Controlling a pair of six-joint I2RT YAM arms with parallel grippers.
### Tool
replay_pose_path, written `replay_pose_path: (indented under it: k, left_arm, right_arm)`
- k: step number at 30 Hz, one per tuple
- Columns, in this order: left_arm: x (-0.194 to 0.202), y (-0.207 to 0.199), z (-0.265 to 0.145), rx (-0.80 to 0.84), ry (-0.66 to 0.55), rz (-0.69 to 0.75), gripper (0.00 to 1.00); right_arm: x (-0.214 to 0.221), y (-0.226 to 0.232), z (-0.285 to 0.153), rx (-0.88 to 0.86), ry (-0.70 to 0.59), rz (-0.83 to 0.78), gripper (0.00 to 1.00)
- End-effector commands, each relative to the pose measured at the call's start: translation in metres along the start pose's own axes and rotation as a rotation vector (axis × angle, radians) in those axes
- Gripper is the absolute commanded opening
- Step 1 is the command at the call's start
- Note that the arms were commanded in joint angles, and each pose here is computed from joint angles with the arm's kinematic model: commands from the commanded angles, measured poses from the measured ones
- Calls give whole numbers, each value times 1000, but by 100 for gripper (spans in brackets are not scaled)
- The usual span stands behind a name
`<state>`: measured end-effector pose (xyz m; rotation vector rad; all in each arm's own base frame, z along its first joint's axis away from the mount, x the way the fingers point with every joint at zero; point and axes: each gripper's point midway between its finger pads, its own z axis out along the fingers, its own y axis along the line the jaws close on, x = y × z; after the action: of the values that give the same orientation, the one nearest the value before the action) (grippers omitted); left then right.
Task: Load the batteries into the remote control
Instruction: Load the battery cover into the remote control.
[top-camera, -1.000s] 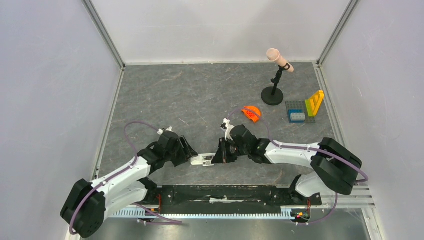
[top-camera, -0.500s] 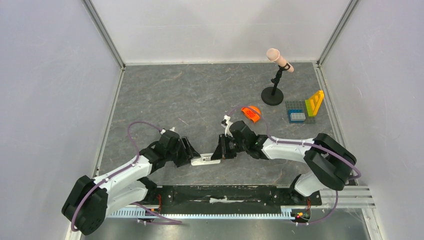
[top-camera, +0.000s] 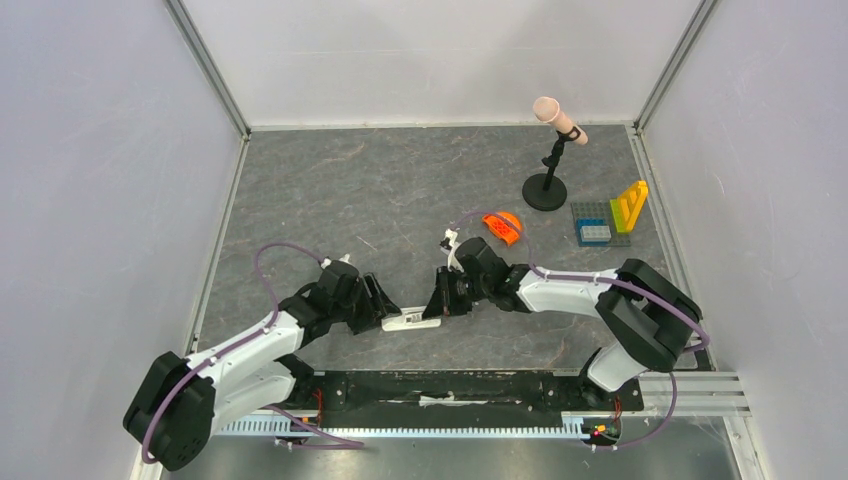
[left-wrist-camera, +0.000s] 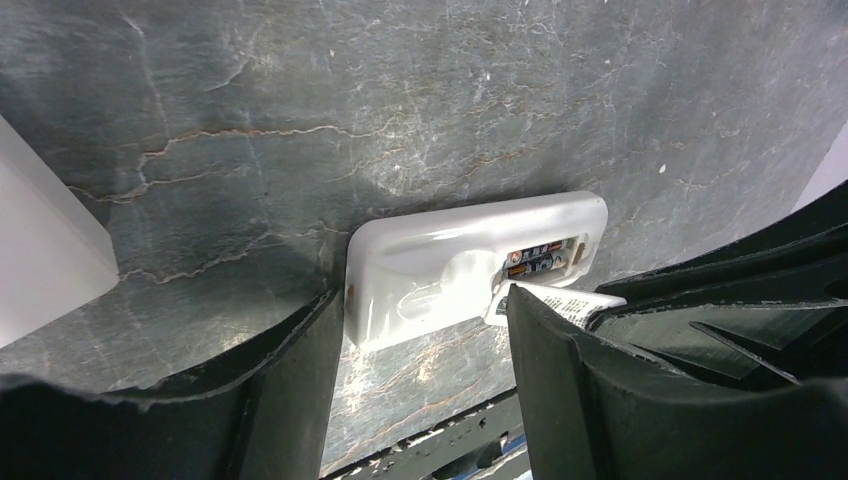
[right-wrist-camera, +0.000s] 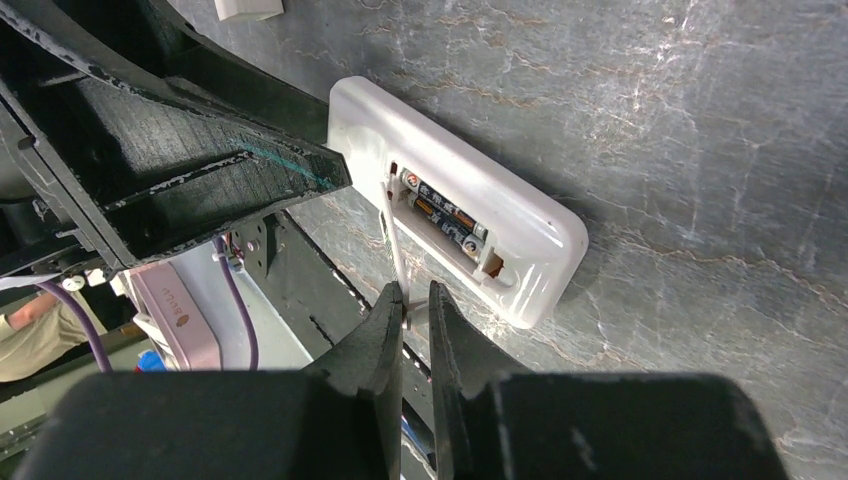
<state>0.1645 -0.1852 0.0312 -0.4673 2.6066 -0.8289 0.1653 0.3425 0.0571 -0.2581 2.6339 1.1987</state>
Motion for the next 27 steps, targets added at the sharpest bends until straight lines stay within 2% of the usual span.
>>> replay_pose_path:
  k: [1,12,27]
  left_arm:
    - [-3,0,-4,-1,-12,45,68]
    - [-10,1,-10,-13,-53,56,75]
    - [-5,6,-8,-24,-37,52,75]
  right_arm:
    - [-14,9,-1,-22,-18,-20,0]
    - [-27,11,-9,-41,-45,-6,0]
    - [-17,19,-10,-105,0,14,0]
